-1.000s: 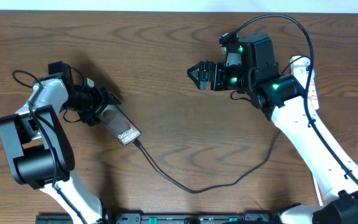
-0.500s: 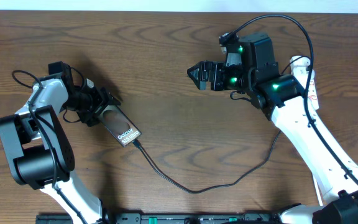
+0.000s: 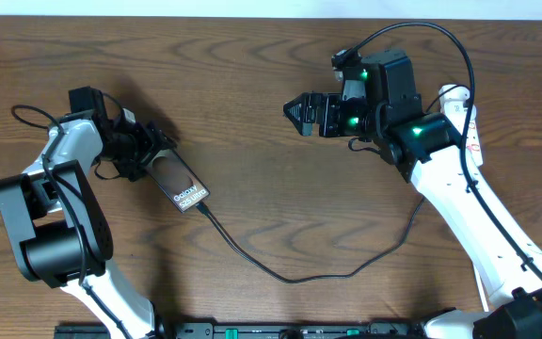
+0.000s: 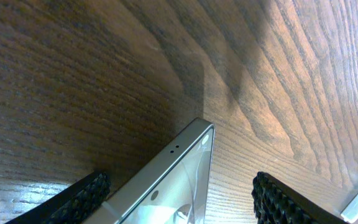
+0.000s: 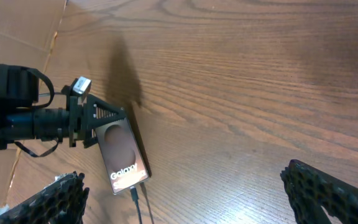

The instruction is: Plug charger to phone and switch on socket

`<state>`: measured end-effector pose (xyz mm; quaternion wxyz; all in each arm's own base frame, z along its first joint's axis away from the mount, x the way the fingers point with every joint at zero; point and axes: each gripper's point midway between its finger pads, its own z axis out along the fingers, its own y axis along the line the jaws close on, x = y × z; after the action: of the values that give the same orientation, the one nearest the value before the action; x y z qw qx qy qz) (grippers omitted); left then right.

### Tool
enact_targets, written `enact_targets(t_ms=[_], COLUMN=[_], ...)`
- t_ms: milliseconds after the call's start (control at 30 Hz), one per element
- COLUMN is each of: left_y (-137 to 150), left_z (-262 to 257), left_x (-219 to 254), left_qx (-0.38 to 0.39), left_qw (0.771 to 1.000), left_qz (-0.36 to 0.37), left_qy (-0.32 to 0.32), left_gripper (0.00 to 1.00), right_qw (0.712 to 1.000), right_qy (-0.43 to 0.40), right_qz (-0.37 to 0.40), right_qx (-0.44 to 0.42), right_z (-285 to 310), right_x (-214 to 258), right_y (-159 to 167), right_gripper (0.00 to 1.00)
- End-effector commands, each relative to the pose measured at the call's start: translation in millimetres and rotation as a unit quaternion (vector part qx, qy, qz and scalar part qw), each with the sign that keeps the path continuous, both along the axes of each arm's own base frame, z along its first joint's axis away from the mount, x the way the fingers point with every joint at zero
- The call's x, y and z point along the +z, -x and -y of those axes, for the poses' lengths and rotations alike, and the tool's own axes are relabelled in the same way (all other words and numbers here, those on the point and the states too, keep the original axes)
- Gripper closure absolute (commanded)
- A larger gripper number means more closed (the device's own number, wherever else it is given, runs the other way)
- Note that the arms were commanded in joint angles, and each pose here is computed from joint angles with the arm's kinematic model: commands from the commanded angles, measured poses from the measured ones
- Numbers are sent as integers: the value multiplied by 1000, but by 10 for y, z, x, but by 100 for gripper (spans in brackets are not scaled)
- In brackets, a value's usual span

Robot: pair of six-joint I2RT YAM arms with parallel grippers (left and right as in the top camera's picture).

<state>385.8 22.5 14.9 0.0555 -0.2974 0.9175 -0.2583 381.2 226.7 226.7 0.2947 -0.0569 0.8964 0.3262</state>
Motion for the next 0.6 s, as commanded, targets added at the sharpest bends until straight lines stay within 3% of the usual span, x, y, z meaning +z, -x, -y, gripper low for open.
enact_targets(t_ms=[0,567], left_y=[139,198], left_z=[-129,-113], left_x=[-267,-272], left_qx=[7,11], left_qw=[998,998], left_qz=[-40,-55], left_qy=[-37,-33], left_gripper=[24,27], right_qw=[1000,1000], right_qy=[1,1], right_qz=[15,15], right_qx=[4,4], right_z=[-18,-18], right_x=[98,97], right_y=[6,7], right_gripper=[1,1])
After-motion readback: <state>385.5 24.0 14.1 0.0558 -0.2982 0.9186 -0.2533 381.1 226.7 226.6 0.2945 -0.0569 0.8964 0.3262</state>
